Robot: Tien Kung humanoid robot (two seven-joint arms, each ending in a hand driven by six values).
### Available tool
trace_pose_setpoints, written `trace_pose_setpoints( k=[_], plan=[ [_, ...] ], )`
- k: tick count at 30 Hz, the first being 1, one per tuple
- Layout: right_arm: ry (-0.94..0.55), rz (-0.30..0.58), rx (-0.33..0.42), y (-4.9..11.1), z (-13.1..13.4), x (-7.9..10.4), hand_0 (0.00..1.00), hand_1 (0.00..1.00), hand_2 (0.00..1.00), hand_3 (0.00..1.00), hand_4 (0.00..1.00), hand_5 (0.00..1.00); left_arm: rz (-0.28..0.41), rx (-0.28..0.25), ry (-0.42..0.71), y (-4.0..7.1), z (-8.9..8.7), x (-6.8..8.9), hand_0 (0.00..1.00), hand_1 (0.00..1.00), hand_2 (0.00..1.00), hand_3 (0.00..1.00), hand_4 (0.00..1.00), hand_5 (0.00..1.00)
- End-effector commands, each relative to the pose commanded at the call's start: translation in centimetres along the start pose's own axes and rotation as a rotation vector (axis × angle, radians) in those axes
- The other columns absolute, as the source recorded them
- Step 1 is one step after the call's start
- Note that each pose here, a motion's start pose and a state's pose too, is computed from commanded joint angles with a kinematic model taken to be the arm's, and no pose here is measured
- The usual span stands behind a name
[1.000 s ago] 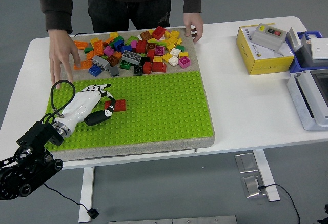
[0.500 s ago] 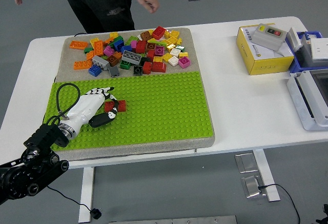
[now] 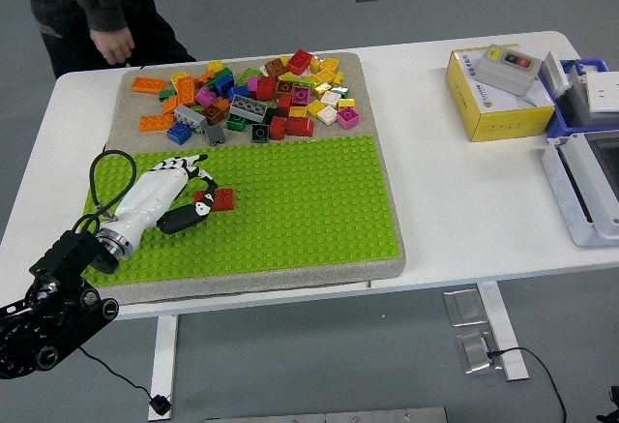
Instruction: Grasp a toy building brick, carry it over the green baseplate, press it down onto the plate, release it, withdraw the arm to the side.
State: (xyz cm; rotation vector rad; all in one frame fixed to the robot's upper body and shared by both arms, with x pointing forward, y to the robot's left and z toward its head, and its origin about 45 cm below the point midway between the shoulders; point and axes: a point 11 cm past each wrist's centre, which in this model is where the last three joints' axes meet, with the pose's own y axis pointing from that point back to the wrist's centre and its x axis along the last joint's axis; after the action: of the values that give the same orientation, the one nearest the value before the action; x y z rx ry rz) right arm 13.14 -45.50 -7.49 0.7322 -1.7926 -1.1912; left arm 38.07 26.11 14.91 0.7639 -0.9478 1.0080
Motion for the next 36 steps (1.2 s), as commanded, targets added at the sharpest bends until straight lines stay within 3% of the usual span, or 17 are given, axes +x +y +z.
trace_pose_setpoints(
  k=[8, 9, 14, 15, 20, 21, 26, 31, 36],
  plan=[
    [0.014, 0.027, -0.006, 0.0, 0.3, 0.1, 0.663, 0.602, 0.581, 0.705, 0.539, 0.949, 0.085, -0.023, 0.047, 1.6, -0.2, 3.6, 0.971, 0.934, 0.92, 0.616, 0.328, 0.651],
    [0.018, 0.035, -0.009, 0.0, 0.3, 0.1, 0.663, 0.611, 0.595, 0.71, 0.529, 0.95, 0.088, -0.02, 0.074, 2.0, -0.4, 4.0, 0.908, 0.844, 0.845, 0.787, 0.549, 0.619],
    [0.02, 0.058, -0.004, 0.1, 0.2, 0.2, 0.663, 0.611, 0.595, 0.71, 0.529, 0.95, 0.121, -0.042, 0.194, 3.7, -1.2, 6.1, 0.908, 0.844, 0.845, 0.787, 0.549, 0.619],
    [0.022, 0.061, -0.002, 0.1, 0.3, 0.2, 0.662, 0.615, 0.644, 0.707, 0.512, 0.96, 0.132, -0.052, 0.22, 4.0, -1.2, 6.6, 0.751, 0.724, 0.752, 0.816, 0.64, 0.639],
    [0.023, 0.078, 0.025, 0.0, 0.1, 0.3, 0.662, 0.615, 0.644, 0.707, 0.512, 0.96, 0.195, -0.099, 0.371, 5.5, -0.9, 7.9, 0.751, 0.724, 0.752, 0.816, 0.64, 0.639],
    [0.022, 0.082, 0.033, 0.0, 0.1, 0.3, 0.644, 0.607, 0.639, 0.696, 0.497, 0.948, 0.208, -0.104, 0.416, 5.8, -0.7, 8.0, 0.706, 0.69, 0.705, 0.784, 0.617, 0.613],
    [0.018, 0.094, 0.055, 0.0, 0.1, 0.3, 0.644, 0.607, 0.639, 0.696, 0.497, 0.948, 0.284, -0.091, 0.672, 6.5, -0.2, 7.4, 0.706, 0.69, 0.705, 0.784, 0.617, 0.613],
    [0.021, 0.097, 0.053, -0.1, 0.4, 0.2, 0.638, 0.607, 0.638, 0.692, 0.493, 0.942, 0.34, -0.043, 0.875, 6.1, -0.2, 5.9, 0.699, 0.683, 0.694, 0.777, 0.582, 0.596],
    [0.023, 0.089, 0.056, -0.1, 0.6, -0.2, 0.638, 0.607, 0.637, 0.694, 0.497, 0.947, 0.338, -0.007, 0.969, 5.4, 0.1, 4.5, 0.699, 0.681, 0.687, 0.77, 0.549, 0.591]
  ],
)
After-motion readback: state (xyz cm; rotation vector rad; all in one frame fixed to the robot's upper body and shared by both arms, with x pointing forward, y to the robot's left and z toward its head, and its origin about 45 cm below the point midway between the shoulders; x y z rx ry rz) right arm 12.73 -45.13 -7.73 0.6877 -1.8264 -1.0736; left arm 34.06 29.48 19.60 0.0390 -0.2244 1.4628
